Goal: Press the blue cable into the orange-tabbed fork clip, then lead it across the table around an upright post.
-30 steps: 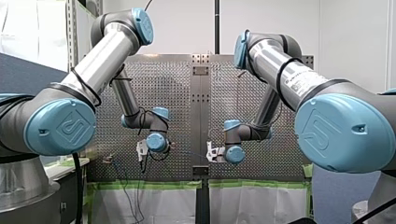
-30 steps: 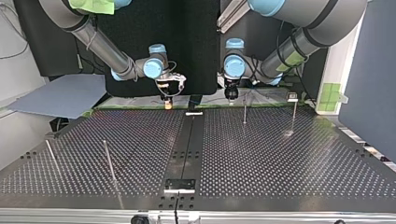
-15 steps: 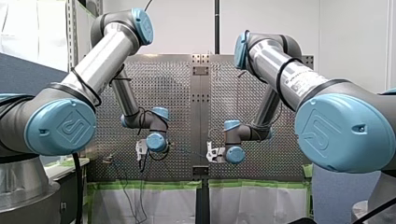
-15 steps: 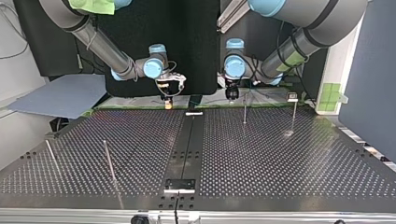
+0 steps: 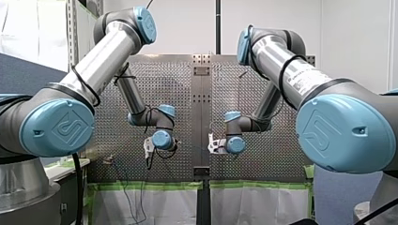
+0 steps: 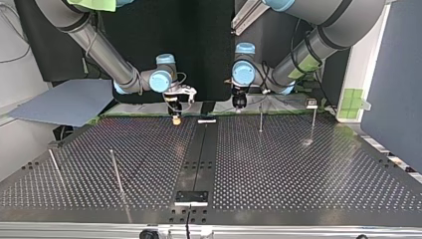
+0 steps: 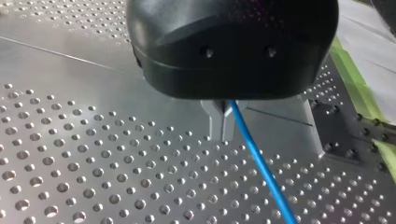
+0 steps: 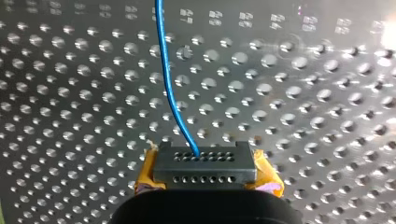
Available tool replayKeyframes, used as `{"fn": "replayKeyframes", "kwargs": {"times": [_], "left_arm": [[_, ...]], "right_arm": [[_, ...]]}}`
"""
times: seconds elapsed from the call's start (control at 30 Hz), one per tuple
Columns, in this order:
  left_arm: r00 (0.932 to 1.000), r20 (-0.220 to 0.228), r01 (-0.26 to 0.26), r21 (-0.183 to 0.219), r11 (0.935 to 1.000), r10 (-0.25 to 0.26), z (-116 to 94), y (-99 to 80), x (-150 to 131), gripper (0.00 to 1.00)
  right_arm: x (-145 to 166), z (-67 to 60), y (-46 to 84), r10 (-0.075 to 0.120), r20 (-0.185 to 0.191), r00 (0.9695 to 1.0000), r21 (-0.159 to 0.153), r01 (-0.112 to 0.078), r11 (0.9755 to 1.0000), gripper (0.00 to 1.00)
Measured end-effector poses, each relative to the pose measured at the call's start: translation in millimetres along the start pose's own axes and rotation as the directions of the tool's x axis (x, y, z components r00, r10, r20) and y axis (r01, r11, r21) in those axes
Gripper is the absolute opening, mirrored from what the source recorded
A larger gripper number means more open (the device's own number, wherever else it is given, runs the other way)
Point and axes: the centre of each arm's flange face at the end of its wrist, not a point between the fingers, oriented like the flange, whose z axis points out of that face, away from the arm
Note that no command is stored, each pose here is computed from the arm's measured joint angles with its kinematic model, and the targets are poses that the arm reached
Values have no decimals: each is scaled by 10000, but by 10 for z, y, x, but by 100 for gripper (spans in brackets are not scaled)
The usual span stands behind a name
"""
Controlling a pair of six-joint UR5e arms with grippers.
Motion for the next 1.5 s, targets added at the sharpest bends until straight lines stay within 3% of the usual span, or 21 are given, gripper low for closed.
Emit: {"fn": "replayKeyframes", "kwargs": {"times": [0.13,0.37,0.83,1.1,1.5], "left_arm": [[9999,16,-120,90,9999,120,4,-70,-42,0],[9994,357,-30,287,9996,19,8,-276,-395,0],[9935,1084,299,367,9989,-338,-124,-352,-1015,0],[9869,1541,417,498,9979,-489,-233,-399,-1355,0],[9876,1463,473,646,9968,-563,-245,-397,-1388,0]], "right_arm": [[155,-12,29,16,9,10000,-27,-16,10000,0],[553,-37,77,61,-374,9993,-66,-63,10000,0],[1087,-115,57,103,-957,9954,-51,-108,9999,0],[1412,-178,47,160,-1373,9904,-14,-163,9999,0],[1899,-283,50,217,-2035,9788,21,-218,9998,0]]}}
